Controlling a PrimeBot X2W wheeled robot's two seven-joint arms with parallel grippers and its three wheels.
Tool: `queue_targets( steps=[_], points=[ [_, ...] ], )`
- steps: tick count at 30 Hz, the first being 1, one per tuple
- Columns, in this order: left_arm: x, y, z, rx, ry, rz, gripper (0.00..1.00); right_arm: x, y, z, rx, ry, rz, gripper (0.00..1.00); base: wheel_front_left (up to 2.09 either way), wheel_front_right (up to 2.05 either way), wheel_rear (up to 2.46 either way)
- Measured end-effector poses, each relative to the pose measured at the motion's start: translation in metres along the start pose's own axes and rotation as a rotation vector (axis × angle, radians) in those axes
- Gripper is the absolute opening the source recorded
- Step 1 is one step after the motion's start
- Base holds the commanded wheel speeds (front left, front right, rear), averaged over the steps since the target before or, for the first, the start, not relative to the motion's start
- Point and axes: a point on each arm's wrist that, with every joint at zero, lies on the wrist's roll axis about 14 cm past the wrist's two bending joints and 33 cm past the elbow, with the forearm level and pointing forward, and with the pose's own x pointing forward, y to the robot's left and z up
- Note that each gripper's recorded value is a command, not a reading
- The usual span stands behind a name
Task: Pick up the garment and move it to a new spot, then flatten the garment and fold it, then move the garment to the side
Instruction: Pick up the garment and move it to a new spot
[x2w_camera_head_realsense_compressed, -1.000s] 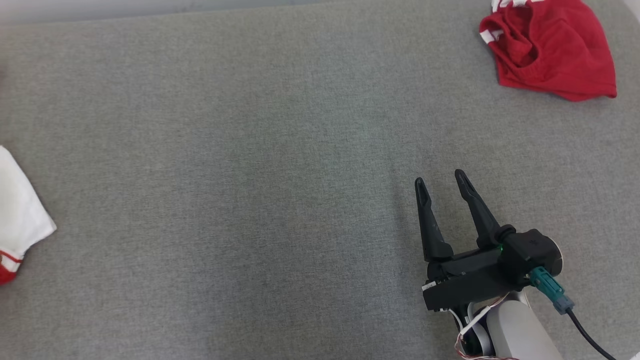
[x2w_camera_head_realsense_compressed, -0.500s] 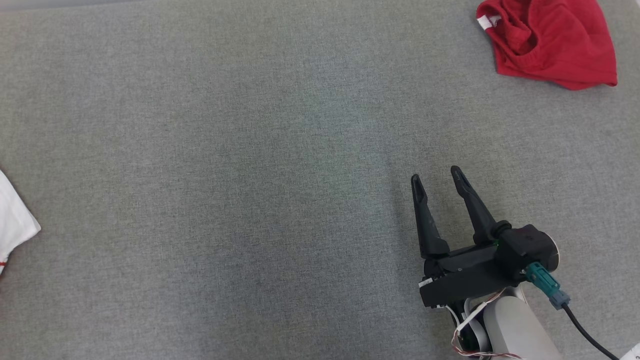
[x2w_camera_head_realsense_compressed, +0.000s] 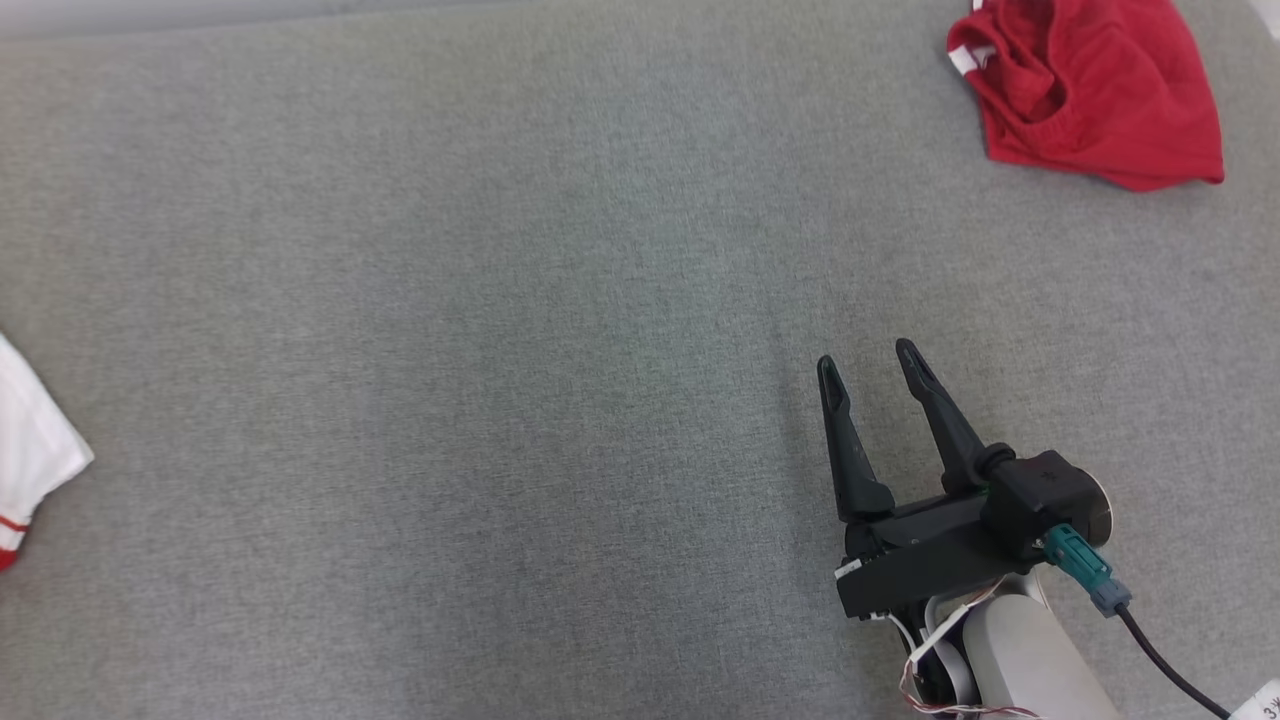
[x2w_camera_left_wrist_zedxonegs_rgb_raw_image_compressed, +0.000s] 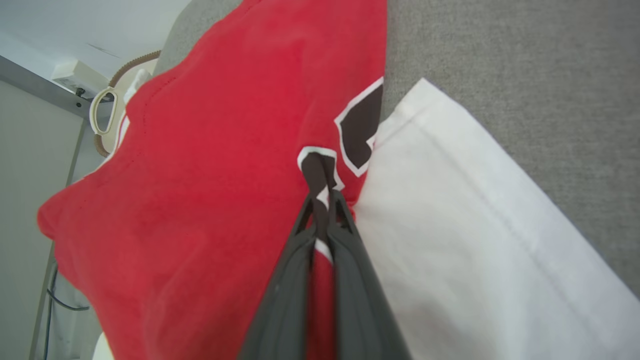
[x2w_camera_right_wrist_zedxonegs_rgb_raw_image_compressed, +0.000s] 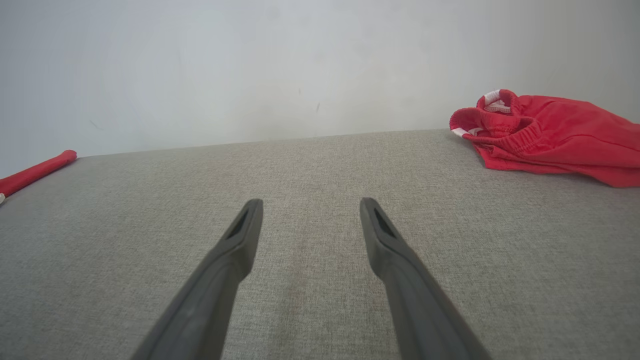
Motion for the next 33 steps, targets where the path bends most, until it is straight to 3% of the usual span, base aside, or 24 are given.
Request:
queue_targets(
  steps=[9,17,24,33],
  points=[
    [-0.027,-0.002,0.081,0.03,-0.293,-0.016,0.0,-0.003,0.008,0.014,0.0,-0.032,0.019,1.0,0.0,0.0,0.0],
    [-0.071,-0.023,0.158,0.097,-0.55,-0.071,0.0,-0.009,0.018,0.027,0.004,-0.058,0.035,1.0,0.0,0.0,0.0],
    [-0.116,-0.063,0.214,0.158,-0.746,-0.173,0.0,-0.017,0.021,0.038,0.005,-0.082,0.033,1.0,0.0,0.0,0.0],
    [-0.17,-0.144,0.26,0.236,-0.929,-0.381,0.0,-0.034,0.003,0.049,-0.008,-0.103,-0.031,1.0,0.0,0.0,0.0]
  ],
)
